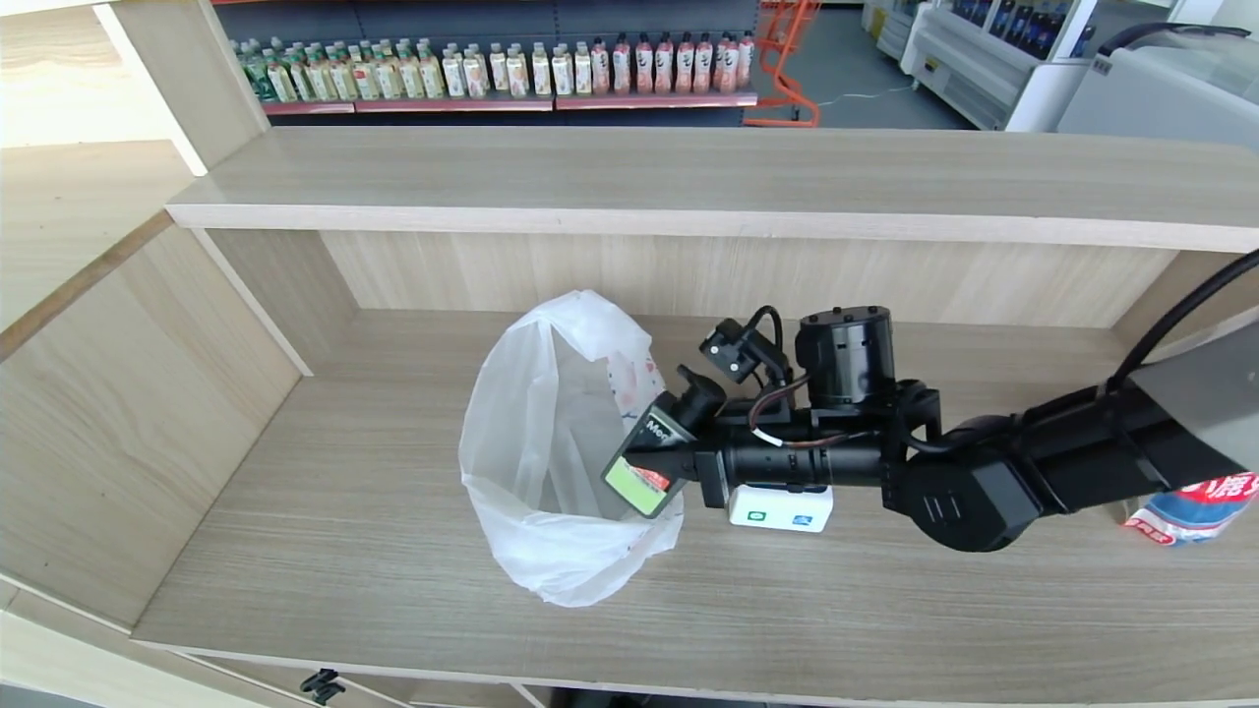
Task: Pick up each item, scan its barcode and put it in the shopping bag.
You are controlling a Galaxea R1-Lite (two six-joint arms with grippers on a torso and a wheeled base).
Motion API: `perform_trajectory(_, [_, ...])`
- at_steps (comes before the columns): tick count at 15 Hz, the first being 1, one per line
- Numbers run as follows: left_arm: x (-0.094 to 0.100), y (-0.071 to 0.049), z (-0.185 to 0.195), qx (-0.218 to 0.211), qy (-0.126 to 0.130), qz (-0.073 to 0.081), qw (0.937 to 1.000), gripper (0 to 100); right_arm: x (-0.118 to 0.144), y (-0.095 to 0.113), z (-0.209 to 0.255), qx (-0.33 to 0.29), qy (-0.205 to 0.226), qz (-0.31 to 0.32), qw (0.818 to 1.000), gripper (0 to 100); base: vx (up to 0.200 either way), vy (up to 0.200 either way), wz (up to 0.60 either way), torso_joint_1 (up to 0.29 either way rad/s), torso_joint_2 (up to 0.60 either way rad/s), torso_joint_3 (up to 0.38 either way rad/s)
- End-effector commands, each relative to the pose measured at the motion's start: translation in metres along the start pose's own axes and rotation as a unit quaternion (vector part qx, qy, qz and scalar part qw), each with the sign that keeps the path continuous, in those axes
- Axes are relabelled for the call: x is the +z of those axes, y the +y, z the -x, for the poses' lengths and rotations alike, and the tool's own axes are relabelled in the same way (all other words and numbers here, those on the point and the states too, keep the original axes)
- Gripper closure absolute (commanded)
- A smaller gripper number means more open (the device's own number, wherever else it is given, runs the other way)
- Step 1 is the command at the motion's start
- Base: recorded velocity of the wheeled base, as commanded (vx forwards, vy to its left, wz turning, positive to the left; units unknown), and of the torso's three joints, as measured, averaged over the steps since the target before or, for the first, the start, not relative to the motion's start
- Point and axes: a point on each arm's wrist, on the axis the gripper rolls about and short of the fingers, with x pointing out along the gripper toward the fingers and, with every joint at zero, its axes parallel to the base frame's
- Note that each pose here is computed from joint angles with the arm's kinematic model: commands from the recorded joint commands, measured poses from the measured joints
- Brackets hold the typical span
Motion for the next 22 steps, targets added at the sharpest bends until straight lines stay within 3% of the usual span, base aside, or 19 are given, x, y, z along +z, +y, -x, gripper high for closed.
perform_trajectory(1, [0.0,0.0,0.0,0.0,0.0,0.0,1.0,0,-0.021,-0.011,-0.026,0.006,0.018,0.022,1.0,100,0.0,0.0,0.0,0.0,0.0,0.0])
perform_trajectory(6, [0.0,0.0,0.0,0.0,0.0,0.0,1.0,0,-0.012,-0.012,-0.058,0.023,-0.012,0.069,0.997,100,0.0,0.0,0.0,0.0,0.0,0.0])
perform_trajectory(11, [0.0,0.0,0.0,0.0,0.0,0.0,1.0,0,-0.023,-0.016,-0.066,0.023,-0.002,0.113,0.993,100,0.0,0.0,0.0,0.0,0.0,0.0])
perform_trajectory(12, [0.0,0.0,0.0,0.0,0.001,0.0,1.0,0,-0.021,-0.018,-0.066,0.02,-0.005,0.114,0.993,0,0.0,0.0,0.0,0.0,0.0,0.0])
perform_trajectory(15, [0.0,0.0,0.0,0.0,0.0,0.0,1.0,0,-0.007,-0.024,-0.043,0.001,-0.015,0.101,0.995,0,0.0,0.0,0.0,0.0,0.0,0.0])
perform_trajectory(20, [0.0,0.0,0.0,0.0,0.0,0.0,1.0,0,0.037,-0.018,0.043,-0.03,-0.066,-0.083,0.994,0,0.0,0.0,0.0,0.0,0.0,0.0])
perform_trajectory(22, [0.0,0.0,0.0,0.0,0.0,0.0,1.0,0,0.05,-0.012,0.083,-0.054,-0.088,-0.094,0.99,0,0.0,0.0,0.0,0.0,0.0,0.0])
